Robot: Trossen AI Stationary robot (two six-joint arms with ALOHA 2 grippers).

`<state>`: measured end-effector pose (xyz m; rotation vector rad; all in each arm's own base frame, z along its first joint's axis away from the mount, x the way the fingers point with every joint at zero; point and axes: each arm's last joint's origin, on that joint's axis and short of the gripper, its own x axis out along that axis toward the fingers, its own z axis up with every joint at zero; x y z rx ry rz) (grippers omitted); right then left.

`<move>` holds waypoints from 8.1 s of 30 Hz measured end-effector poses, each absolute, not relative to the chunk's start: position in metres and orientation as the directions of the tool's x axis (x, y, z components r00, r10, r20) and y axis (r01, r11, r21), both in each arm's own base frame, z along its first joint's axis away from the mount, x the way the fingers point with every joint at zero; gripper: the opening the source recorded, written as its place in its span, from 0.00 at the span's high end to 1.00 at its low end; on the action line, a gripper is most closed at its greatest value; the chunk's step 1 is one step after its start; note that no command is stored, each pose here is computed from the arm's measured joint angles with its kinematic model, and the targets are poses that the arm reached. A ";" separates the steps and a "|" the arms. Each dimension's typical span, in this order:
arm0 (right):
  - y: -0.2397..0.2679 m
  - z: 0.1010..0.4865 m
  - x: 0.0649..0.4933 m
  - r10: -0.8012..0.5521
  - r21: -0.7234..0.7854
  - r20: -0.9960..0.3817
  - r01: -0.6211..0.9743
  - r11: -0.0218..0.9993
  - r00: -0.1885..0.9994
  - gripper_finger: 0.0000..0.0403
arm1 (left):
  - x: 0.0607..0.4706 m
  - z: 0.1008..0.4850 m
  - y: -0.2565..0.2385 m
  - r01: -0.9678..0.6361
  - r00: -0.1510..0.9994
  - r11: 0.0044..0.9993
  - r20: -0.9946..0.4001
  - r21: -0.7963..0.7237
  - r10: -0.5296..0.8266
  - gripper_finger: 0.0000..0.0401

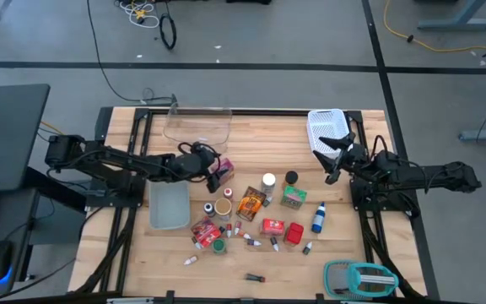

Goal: Pick & Place Kitchen Items
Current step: Put the purple cereal box into the gray bin, then put the green cereal box into the gray bin

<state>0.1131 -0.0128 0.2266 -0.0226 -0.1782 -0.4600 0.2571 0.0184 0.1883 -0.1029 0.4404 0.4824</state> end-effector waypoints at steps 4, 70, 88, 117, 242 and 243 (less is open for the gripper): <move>-0.013 0.227 0.113 -0.439 -0.009 0.178 0.448 0.894 0.881 0.35 | 0.258 0.191 0.018 -0.459 0.809 0.889 -0.413 -0.002 0.417 0.21; -0.013 0.229 0.113 -0.439 -0.059 0.202 0.459 0.887 0.875 0.35 | 0.088 0.263 0.000 -0.137 0.918 0.979 -0.390 -0.152 0.068 0.64; -0.013 0.225 0.118 -0.438 -0.034 0.162 0.449 0.893 0.884 0.35 | 0.100 0.229 0.005 -0.483 0.638 0.869 -0.722 -0.108 0.266 0.63; -0.013 0.234 0.116 -0.437 -0.104 0.244 0.472 0.876 0.865 0.35 | 0.143 0.244 0.009 -0.525 0.541 0.836 -0.697 0.158 0.471 0.33; 0.023 0.206 0.178 0.056 0.201 -0.385 0.024 0.979 0.921 0.97 | 0.286 0.235 -0.024 -0.093 0.935 0.971 -0.317 0.220 0.161 0.40; 0.023 0.209 0.178 0.070 0.209 -0.362 0.008 0.978 0.930 0.97 | 0.286 0.235 -0.024 -0.095 0.935 0.972 -0.315 0.216 0.161 0.40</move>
